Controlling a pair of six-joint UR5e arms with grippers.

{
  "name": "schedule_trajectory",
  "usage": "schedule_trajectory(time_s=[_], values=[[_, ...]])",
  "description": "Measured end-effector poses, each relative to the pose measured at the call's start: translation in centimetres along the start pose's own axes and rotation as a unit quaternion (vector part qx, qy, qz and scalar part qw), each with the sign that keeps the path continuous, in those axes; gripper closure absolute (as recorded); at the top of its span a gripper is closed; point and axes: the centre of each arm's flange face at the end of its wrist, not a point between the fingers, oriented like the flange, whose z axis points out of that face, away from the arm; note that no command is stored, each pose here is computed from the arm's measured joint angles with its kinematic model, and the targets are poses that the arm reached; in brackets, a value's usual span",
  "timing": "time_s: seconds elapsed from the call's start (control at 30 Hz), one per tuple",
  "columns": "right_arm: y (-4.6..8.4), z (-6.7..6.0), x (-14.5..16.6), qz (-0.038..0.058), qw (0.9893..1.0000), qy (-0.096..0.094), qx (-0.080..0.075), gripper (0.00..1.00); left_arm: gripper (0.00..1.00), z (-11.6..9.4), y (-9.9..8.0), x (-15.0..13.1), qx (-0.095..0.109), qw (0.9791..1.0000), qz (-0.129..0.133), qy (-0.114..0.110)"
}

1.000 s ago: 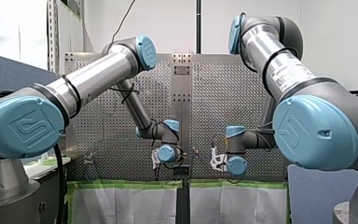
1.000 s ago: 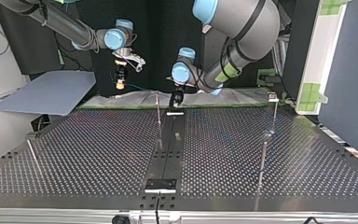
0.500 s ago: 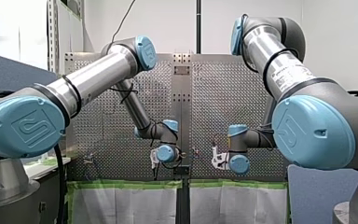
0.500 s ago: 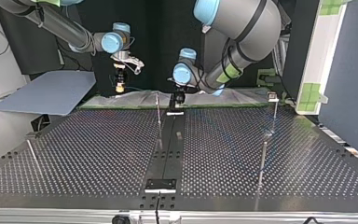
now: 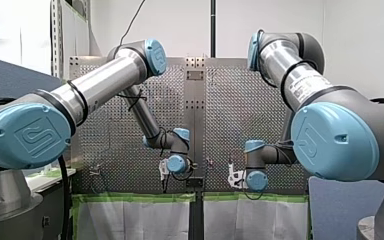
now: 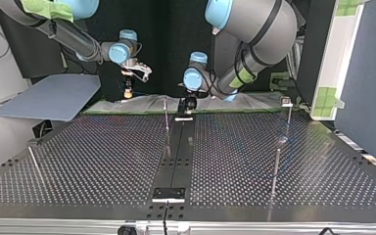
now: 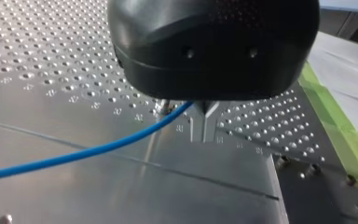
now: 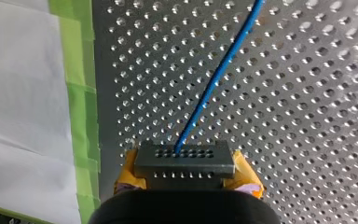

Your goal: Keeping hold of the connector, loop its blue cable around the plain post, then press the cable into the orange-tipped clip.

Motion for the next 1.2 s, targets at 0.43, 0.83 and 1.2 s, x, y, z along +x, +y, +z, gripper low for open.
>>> schedule_trajectory(time_s=[0.43, 0.83, 1.2], values=[[-0.05, 1.14, 0.45, -0.0218, 0.9997, -0.007, 0.0, 1.0, 0.98, 0.25, 0.84, -0.06, -0.008, 1.0, 0.002, 0.003], [-0.05, 1.1, 0.39, -0.028, 0.9996, -0.01, 0.001, 1.0, 0.79, 0.2, 0.93, 0.02, -0.005, 0.9999, 0.003, 0.01], [-0.04, 1.06, 0.35, -0.0292, 0.9995, -0.012, 0.001, 1.0, 0.0, -0.2, 0.43, 0.42, 0.021, 0.999, 0.024, 0.031]])
